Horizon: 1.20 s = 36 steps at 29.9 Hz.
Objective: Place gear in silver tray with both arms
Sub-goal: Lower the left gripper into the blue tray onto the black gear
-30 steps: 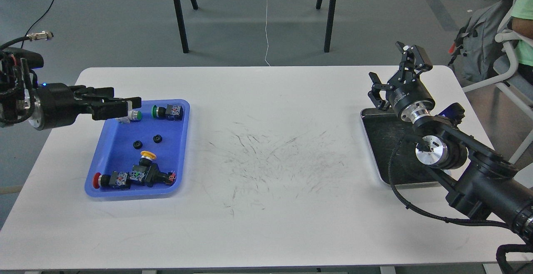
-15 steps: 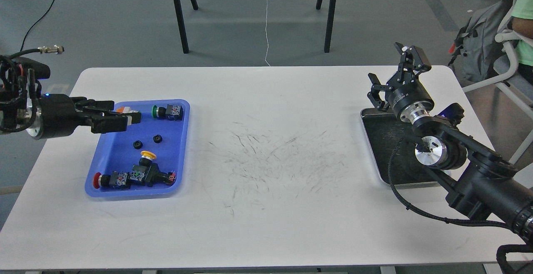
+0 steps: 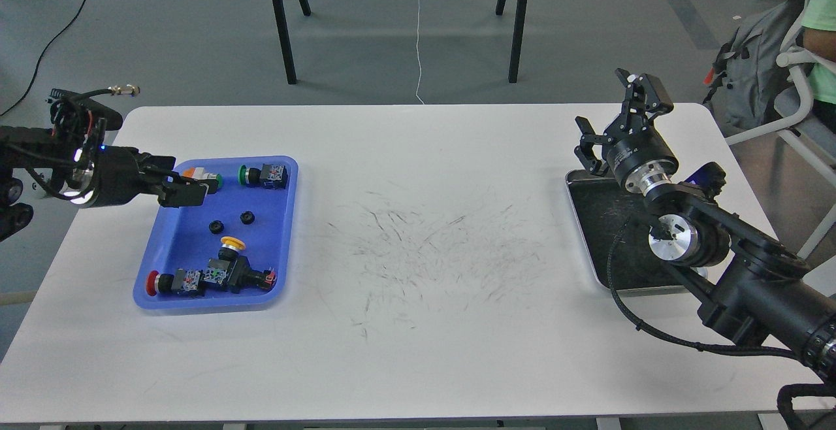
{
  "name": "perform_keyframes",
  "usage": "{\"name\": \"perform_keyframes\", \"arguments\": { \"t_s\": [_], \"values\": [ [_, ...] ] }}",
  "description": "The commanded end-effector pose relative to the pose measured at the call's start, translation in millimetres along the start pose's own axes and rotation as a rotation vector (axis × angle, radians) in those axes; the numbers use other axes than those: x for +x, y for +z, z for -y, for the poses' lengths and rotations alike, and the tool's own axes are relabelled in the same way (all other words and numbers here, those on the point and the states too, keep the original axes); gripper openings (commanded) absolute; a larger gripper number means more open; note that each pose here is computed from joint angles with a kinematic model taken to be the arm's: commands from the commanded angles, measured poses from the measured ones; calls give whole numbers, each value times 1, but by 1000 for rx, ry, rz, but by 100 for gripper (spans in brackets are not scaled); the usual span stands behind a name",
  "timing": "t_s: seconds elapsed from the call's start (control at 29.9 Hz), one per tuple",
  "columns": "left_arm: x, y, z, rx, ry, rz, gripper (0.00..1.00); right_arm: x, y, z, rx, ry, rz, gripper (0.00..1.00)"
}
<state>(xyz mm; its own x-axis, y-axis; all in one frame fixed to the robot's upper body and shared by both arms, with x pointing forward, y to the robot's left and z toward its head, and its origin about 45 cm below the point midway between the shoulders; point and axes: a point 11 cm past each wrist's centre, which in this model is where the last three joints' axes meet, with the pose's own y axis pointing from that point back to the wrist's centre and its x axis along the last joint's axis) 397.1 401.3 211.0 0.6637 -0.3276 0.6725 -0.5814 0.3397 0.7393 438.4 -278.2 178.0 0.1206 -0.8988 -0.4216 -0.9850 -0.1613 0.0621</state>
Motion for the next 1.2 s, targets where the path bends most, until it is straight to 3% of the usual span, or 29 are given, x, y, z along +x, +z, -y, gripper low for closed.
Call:
{"name": "perform_keyframes", "arguments": {
  "t_s": [0.0,0.23,0.67,1.17],
  "values": [
    [1,-1,15,8,-22,-72,100,0,0,0,1,2,-1,99],
    [-3,20,23,-79,-9,-197,100,1,1,-1,-3,4,-3,99],
    [-44,6,25,-9,-96,-10,93,1,2,-1,-4,5,-5,99],
    [-50,9,38,-7,-69,14,89,2,3,-2,-7,7,-7,99]
  ]
}}
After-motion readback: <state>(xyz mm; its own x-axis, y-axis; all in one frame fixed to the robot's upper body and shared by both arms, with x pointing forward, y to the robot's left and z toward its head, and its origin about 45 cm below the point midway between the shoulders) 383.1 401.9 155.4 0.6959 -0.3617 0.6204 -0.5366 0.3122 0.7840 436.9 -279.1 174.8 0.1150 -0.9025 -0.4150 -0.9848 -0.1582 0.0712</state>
